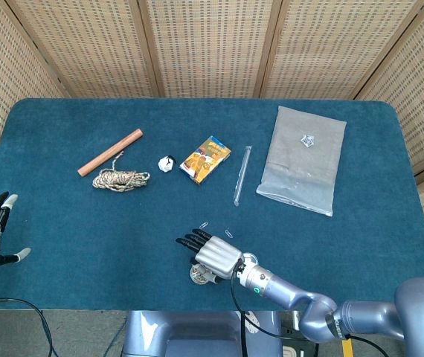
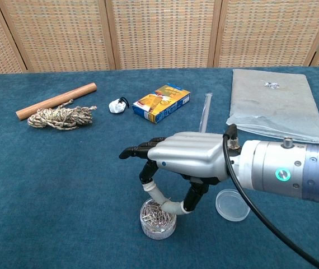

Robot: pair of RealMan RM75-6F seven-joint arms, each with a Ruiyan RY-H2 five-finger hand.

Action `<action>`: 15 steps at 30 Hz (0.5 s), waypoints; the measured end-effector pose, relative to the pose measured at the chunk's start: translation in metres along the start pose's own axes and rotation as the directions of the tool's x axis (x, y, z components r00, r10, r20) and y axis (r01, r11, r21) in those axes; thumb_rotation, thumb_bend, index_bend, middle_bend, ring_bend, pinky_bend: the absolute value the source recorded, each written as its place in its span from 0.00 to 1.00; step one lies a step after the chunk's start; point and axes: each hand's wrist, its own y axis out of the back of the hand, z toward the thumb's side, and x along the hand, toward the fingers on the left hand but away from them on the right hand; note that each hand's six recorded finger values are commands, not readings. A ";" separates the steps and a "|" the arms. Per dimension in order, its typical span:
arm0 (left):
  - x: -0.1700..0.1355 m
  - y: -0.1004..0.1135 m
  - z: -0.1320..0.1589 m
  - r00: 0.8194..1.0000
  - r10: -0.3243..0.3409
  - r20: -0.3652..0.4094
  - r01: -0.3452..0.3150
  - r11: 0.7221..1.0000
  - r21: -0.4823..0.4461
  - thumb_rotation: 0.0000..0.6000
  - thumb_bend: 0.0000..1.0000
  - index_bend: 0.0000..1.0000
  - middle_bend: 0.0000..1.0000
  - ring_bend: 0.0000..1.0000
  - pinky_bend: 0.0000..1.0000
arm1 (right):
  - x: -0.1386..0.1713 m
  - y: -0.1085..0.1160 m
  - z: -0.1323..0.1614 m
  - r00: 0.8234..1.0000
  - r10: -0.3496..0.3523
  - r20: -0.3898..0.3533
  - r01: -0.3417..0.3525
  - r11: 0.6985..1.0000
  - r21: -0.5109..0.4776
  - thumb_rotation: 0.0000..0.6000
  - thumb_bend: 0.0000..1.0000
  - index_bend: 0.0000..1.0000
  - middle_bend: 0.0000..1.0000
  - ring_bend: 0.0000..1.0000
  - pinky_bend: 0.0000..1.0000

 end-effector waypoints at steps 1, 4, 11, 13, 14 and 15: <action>0.000 0.000 0.000 1.000 0.000 0.000 0.000 1.000 0.000 1.00 0.00 0.00 0.00 0.00 0.00 | 0.000 0.000 0.000 1.000 0.000 0.001 0.000 1.000 -0.001 1.00 0.41 0.64 0.00 0.00 0.03; 0.000 0.000 0.000 1.000 0.000 0.000 0.000 1.000 0.000 1.00 0.00 0.00 0.00 0.00 0.00 | -0.001 -0.001 0.001 1.000 0.002 0.002 -0.002 1.000 0.001 1.00 0.41 0.64 0.00 0.00 0.03; 0.000 0.001 0.000 1.000 0.002 0.001 -0.002 1.000 -0.003 1.00 0.00 0.00 0.00 0.00 0.00 | -0.001 -0.004 -0.001 1.000 0.019 0.005 -0.019 1.000 0.013 1.00 0.17 0.44 0.00 0.00 0.03; 0.000 0.001 0.000 1.000 0.001 0.001 -0.001 1.000 -0.004 1.00 0.00 0.00 0.00 0.00 0.00 | -0.001 -0.003 0.000 1.000 0.022 0.002 -0.022 1.000 0.007 1.00 0.16 0.43 0.00 0.00 0.03; 0.000 0.001 0.000 1.000 0.001 0.001 -0.001 1.000 -0.004 1.00 0.00 0.00 0.00 0.00 0.00 | -0.001 -0.002 0.000 1.000 0.021 0.002 -0.021 1.000 0.006 1.00 0.16 0.43 0.00 0.00 0.03; 0.000 0.001 0.000 1.000 0.001 0.001 -0.001 1.000 -0.004 1.00 0.00 0.00 0.00 0.00 0.00 | -0.001 -0.001 0.000 1.000 0.019 0.002 -0.020 1.000 0.007 1.00 0.16 0.43 0.00 0.00 0.03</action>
